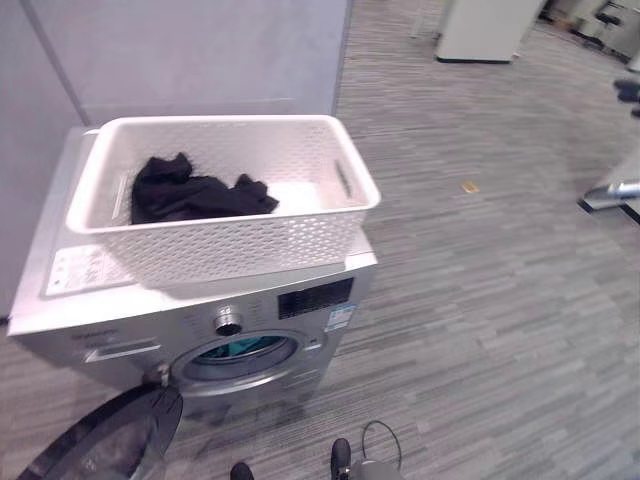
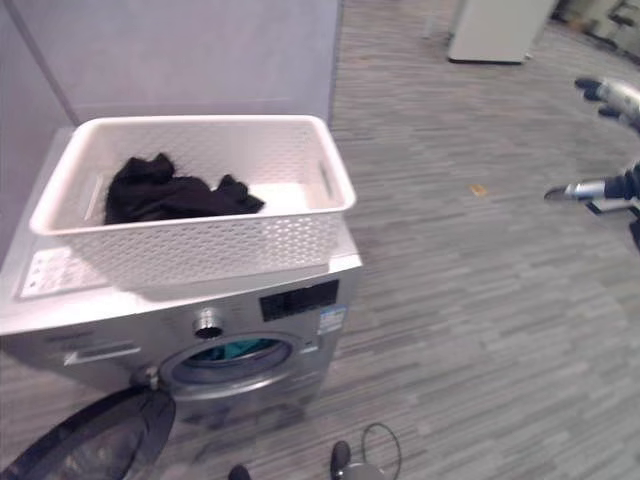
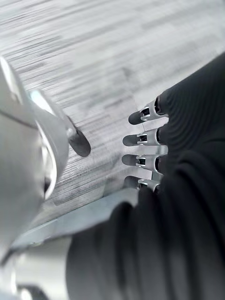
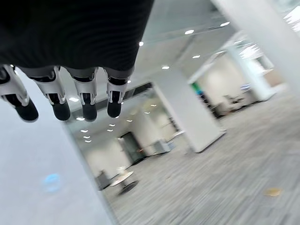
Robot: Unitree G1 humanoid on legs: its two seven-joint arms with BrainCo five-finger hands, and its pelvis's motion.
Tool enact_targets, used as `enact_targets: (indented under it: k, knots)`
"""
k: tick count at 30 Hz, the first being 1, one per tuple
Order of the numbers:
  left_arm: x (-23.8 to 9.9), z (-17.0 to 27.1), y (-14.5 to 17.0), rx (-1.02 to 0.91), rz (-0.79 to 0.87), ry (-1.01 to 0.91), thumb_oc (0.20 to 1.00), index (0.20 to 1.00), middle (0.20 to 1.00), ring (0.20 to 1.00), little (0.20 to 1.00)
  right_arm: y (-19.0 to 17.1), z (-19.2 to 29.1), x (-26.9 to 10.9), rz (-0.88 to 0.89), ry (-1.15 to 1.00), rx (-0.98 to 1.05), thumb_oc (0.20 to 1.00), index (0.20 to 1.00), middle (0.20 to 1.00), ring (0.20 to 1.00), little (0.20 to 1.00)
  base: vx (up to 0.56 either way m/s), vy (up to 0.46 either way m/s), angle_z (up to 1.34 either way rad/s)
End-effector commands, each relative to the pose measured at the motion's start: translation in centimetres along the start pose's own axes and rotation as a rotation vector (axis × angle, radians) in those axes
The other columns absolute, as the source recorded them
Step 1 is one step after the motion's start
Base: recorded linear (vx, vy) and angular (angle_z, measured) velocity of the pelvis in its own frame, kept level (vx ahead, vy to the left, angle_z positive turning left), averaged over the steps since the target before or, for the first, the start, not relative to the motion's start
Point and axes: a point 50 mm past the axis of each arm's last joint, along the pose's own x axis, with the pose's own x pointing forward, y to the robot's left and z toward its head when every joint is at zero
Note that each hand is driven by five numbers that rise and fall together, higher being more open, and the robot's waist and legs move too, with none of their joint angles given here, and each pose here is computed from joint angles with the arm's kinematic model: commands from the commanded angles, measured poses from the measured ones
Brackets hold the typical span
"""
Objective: Grab the laundry basket,head to the washer,open it,put in the laundry and shut it.
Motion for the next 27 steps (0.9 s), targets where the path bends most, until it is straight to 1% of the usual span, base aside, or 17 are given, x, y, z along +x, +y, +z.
enact_targets:
  k: [1,2,3,5,6,7,9,10,13,19,21,22,23,26,27]
  knots:
    - [-0.1,0.2,3.2,-0.029,0.071,-0.006,1.0,1.0,1.0,1.0,1.0,-2.9,1.9,1.9,-0.063,-0.066,-0.048,1.0,1.0,1.0,1.0,1.0,0.01,-0.014,0.36]
    - [-0.1,0.1,3.1,-0.037,0.071,-0.004,1.0,1.0,1.0,1.0,1.0,-2.8,2.1,2.2,-0.059,-0.073,-0.047,1.0,1.0,1.0,1.0,1.0,0.02,-0.025,0.45]
    - [-0.2,0.2,3.7,-0.029,0.084,-0.006,1.0,1.0,1.0,1.0,1.0,-3.9,2.0,3.2,-0.064,-0.034,-0.11,1.0,1.0,1.0,1.0,1.0,0.03,-0.015,0.58]
    - [-0.3,0.1,4.3,-0.03,0.097,-0.006,1.0,1.0,1.0,1.0,1.0,-4.5,2.3,4.7,-0.056,-0.008,-0.171,1.0,1.0,1.0,1.0,1.0,0.05,-0.014,0.58]
    - [-0.4,0.0,5.2,-0.027,0.118,0.002,1.0,1.0,1.0,1.0,1.0,-4.4,2.7,6.1,-0.009,0.011,-0.226,1.0,1.0,1.0,1.0,1.0,0.03,-0.004,0.37]
    - [-0.4,-0.1,5.0,-0.034,0.112,0.004,1.0,1.0,1.0,1.0,1.0,-4.5,3.0,6.5,-0.005,0.004,-0.231,1.0,1.0,1.0,1.0,1.0,0.03,0.001,0.39]
    - [-0.5,-0.9,4.7,-0.034,0.1,0.034,1.0,1.0,1.0,1.0,1.0,-5.0,5.0,8.7,0.002,-0.02,-0.286,1.0,1.0,1.0,1.0,1.0,0.05,-0.006,0.48]
    - [-0.4,-0.9,4.5,-0.037,0.094,0.033,1.0,1.0,1.0,1.0,1.0,-5.2,5.2,8.9,0.003,-0.023,-0.291,1.0,1.0,1.0,1.0,1.0,0.05,-0.021,0.45]
    - [-0.5,-1.1,5.0,-0.024,0.102,0.046,1.0,1.0,1.0,1.0,1.0,-4.3,6.8,10.9,0.045,-0.043,-0.312,1.0,1.0,1.0,1.0,1.0,0.03,-0.017,0.47]
    - [-0.4,-0.5,5.1,-0.03,0.101,0.027,1.0,1.0,1.0,1.0,1.0,-3.9,7.8,12.5,0.061,-0.038,-0.323,1.0,1.0,1.0,1.0,1.0,0.02,-0.013,0.34]
    - [-0.3,0.1,4.9,-0.027,0.098,0.005,1.0,1.0,1.0,1.0,1.0,-2.8,8.0,13.2,0.1,-0.036,-0.324,1.0,1.0,1.0,1.0,1.0,0.01,-0.007,0.32]
    - [-0.3,0.4,5.0,-0.024,0.096,-0.004,1.0,1.0,1.0,1.0,1.0,-2.1,8.6,13.6,0.15,-0.043,-0.347,1.0,1.0,1.0,1.0,1.0,0.01,0.003,0.26]
    - [-0.3,0.4,4.9,-0.024,0.095,-0.004,1.0,1.0,1.0,1.0,1.0,-2.1,8.6,13.6,0.15,-0.044,-0.349,1.0,1.0,1.0,1.0,1.0,0.01,0.0,0.2]
    - [-0.2,0.5,4.5,-0.008,0.077,-0.005,1.0,1.0,1.0,1.0,1.0,-0.5,9.3,13.8,0.245,-0.066,-0.37,1.0,1.0,1.0,1.0,1.0,0.01,0.003,0.13]
    - [-0.2,0.6,4.6,0.002,0.075,-0.006,1.0,1.0,1.0,1.0,1.0,0.3,9.2,13.9,0.299,-0.055,-0.406,1.0,1.0,1.0,1.0,1.0,0.01,-0.001,0.08]
